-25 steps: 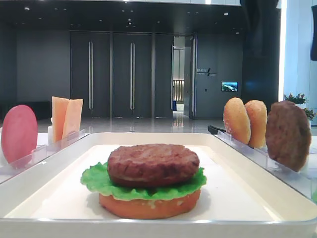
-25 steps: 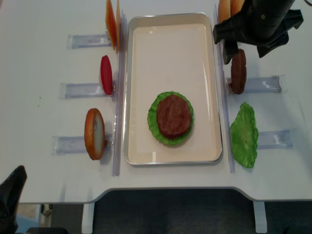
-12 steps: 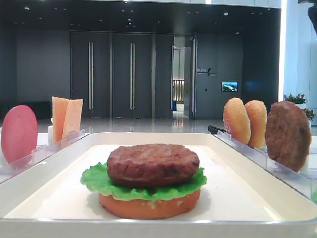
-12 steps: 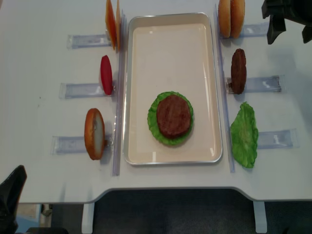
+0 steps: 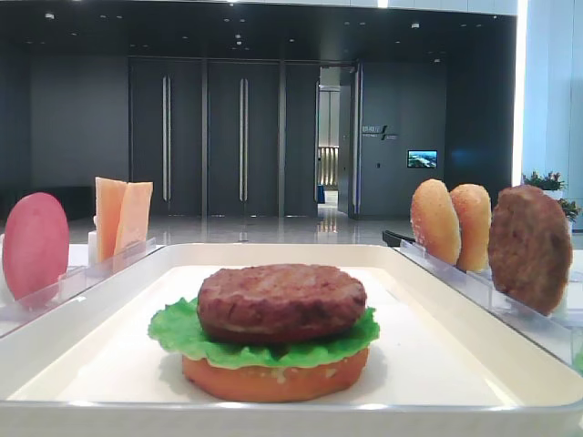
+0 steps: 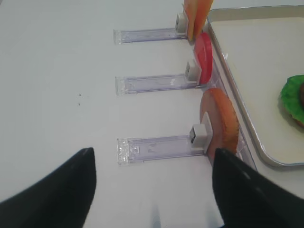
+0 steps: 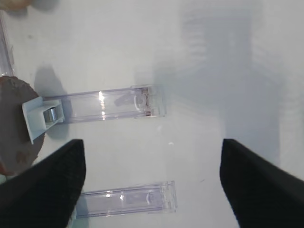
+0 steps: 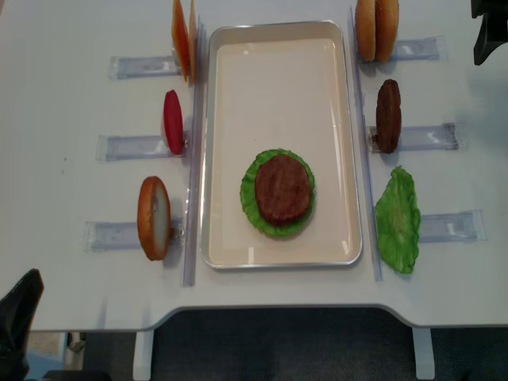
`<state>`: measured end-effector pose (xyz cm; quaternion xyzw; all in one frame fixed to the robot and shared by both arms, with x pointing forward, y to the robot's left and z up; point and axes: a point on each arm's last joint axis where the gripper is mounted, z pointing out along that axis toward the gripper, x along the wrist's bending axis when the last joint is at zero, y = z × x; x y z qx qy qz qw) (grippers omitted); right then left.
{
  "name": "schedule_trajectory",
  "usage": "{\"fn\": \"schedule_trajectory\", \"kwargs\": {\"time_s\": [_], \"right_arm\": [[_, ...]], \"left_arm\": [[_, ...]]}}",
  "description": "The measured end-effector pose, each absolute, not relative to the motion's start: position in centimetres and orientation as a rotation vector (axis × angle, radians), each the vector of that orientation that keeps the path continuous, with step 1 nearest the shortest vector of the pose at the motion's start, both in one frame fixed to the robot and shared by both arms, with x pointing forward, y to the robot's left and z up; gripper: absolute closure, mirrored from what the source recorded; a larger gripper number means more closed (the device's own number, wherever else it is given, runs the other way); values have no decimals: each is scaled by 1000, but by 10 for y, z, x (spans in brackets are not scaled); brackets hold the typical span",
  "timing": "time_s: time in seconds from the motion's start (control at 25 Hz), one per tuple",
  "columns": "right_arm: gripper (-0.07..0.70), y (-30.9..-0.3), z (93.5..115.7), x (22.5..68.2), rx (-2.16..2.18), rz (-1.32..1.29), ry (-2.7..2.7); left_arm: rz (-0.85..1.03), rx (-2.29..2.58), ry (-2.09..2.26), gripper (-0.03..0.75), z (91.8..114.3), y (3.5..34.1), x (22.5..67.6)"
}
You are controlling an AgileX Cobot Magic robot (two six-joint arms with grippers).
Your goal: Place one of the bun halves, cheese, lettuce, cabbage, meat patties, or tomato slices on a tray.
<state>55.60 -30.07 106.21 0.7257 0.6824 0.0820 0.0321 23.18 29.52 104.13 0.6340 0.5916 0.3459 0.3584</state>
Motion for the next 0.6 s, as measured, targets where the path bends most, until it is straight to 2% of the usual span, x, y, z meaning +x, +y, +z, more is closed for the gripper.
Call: {"fn": "schedule_trajectory", "kwargs": {"time_s": [0.24, 0.6], "right_arm": [[74, -301, 1068, 553, 2218, 273, 2097], [74, -300, 1117, 521, 2116, 435, 2012]], "left_arm": [[892, 1636, 1526, 137, 1041, 295, 232], [892, 1636, 1526, 137, 1041, 295, 232]]}}
